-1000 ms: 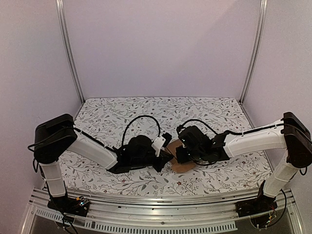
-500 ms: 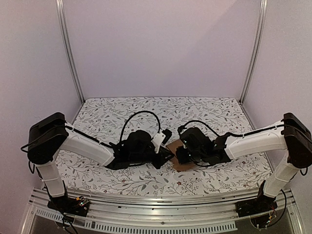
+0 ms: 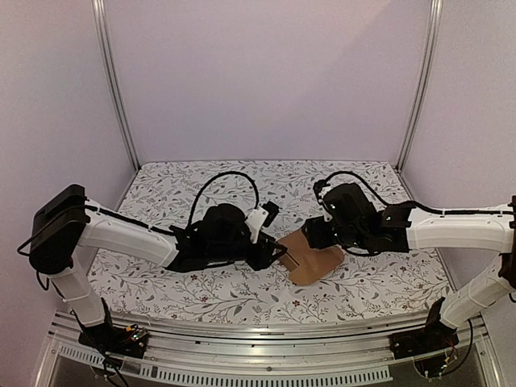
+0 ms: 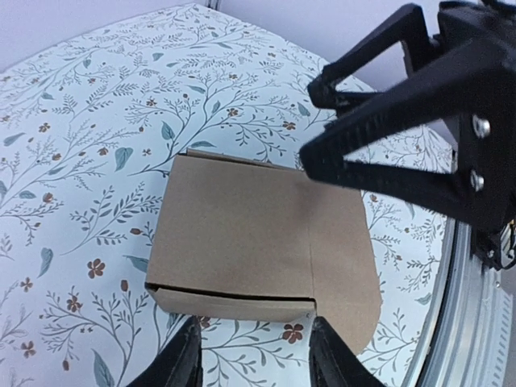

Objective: Fold the paper box

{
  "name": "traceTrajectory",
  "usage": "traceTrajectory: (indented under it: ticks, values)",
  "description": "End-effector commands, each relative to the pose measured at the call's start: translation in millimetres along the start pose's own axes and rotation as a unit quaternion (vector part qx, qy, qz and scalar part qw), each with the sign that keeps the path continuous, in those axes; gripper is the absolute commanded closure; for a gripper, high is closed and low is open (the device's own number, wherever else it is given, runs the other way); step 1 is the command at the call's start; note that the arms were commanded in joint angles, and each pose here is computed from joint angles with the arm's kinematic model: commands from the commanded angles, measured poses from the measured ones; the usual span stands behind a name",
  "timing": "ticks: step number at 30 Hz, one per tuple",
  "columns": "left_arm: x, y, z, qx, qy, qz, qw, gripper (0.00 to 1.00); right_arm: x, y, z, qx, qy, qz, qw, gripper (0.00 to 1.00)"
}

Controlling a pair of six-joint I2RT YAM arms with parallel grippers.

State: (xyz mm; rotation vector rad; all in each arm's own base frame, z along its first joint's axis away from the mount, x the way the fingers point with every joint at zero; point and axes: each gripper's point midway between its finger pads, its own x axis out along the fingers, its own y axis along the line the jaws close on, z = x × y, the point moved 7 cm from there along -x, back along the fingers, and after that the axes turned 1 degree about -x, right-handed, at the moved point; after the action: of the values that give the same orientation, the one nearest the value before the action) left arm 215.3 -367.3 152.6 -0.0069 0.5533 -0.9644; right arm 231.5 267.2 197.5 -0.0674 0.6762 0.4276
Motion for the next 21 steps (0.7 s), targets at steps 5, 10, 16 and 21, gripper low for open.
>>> traceTrajectory:
  ticks: [5, 10, 16, 21]
  values:
    - [-14, 9, 4, -0.058, 0.000, 0.012, 0.998, 0.27, 12, -42, 13, 0.005, 0.051, 0.011, 0.999, 0.30]
    - [-20, 15, -2, -0.105, 0.005, 0.018, 0.994, 0.21, 32, -54, 10, 0.031, 0.105, 0.066, 0.992, 0.29]
    - [-25, 14, -13, -0.176, 0.013, -0.001, 0.984, 0.14, 55, -57, 6, 0.048, 0.147, 0.107, 0.982, 0.34]
    - [-28, 13, -26, -0.227, 0.023, -0.020, 0.973, 0.14, 72, -60, 0, 0.062, 0.174, 0.127, 0.975, 0.41]
